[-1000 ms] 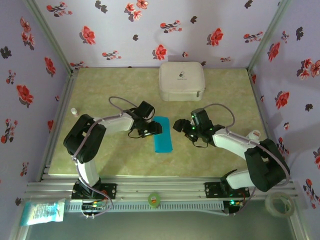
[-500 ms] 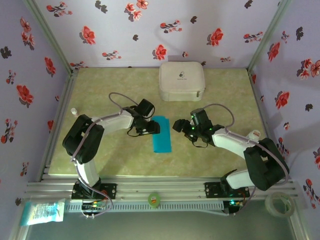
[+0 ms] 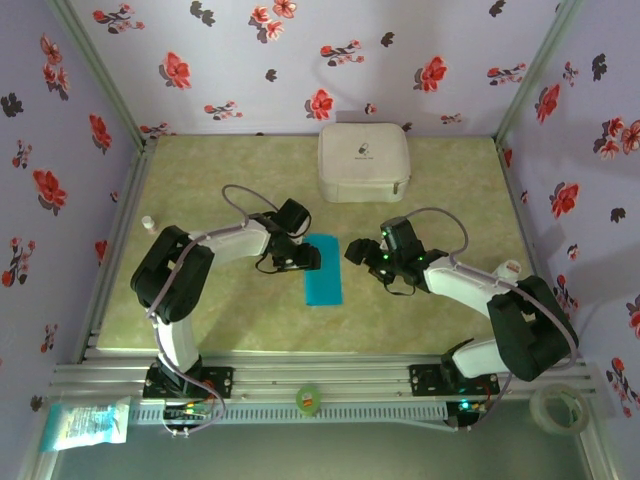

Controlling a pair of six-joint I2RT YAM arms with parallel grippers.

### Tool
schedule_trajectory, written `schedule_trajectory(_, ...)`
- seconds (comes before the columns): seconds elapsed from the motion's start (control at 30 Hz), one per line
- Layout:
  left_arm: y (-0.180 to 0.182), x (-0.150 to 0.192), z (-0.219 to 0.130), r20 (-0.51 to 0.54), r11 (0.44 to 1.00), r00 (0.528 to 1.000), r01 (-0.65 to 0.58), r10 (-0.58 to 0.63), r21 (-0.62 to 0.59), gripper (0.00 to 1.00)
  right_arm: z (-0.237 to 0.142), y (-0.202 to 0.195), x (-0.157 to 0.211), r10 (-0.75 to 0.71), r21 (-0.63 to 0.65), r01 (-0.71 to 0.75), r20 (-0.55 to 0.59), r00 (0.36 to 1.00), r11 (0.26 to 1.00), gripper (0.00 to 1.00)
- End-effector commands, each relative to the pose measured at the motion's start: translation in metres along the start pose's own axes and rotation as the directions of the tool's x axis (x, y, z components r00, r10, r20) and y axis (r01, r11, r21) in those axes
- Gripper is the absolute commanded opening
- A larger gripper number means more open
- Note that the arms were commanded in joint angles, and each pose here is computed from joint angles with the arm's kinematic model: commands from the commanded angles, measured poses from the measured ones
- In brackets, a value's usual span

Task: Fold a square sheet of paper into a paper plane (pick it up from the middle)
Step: First fold the square sheet of paper in half at the center of the table.

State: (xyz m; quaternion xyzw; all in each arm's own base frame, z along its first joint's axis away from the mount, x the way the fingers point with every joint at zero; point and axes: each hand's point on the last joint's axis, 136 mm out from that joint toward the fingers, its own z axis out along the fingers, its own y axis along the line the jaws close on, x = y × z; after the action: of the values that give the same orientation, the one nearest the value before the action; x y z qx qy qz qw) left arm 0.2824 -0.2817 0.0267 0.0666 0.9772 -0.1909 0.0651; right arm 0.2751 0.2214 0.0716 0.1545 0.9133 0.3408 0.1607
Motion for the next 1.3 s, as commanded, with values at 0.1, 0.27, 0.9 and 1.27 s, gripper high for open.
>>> schedule_trajectory(0.1,-0.002,0.002,0.007,-0.037,0.999,0.998,-0.043,0.044,0.016,0.57,0.004,0.010,0.000,-0.015,-0.024,0.014,-0.014,1.000,1.000,0.70)
schedule_trajectory(0.27,-0.006,0.003,0.008,-0.037,0.998,0.997,-0.059,0.060,0.023,0.58,0.013,0.017,0.006,-0.028,-0.046,0.025,-0.058,0.998,0.999,0.50)
schedule_trajectory(0.9,-0.007,0.006,0.014,-0.052,0.997,0.996,-0.077,0.077,0.008,0.59,0.058,0.037,0.031,-0.066,-0.077,0.053,-0.183,0.981,0.996,0.07)
schedule_trajectory(1.27,-0.014,0.000,0.001,-0.011,0.998,0.998,-0.058,0.059,0.030,0.60,0.076,0.002,0.041,-0.015,0.041,0.024,-0.205,0.979,0.999,0.06)
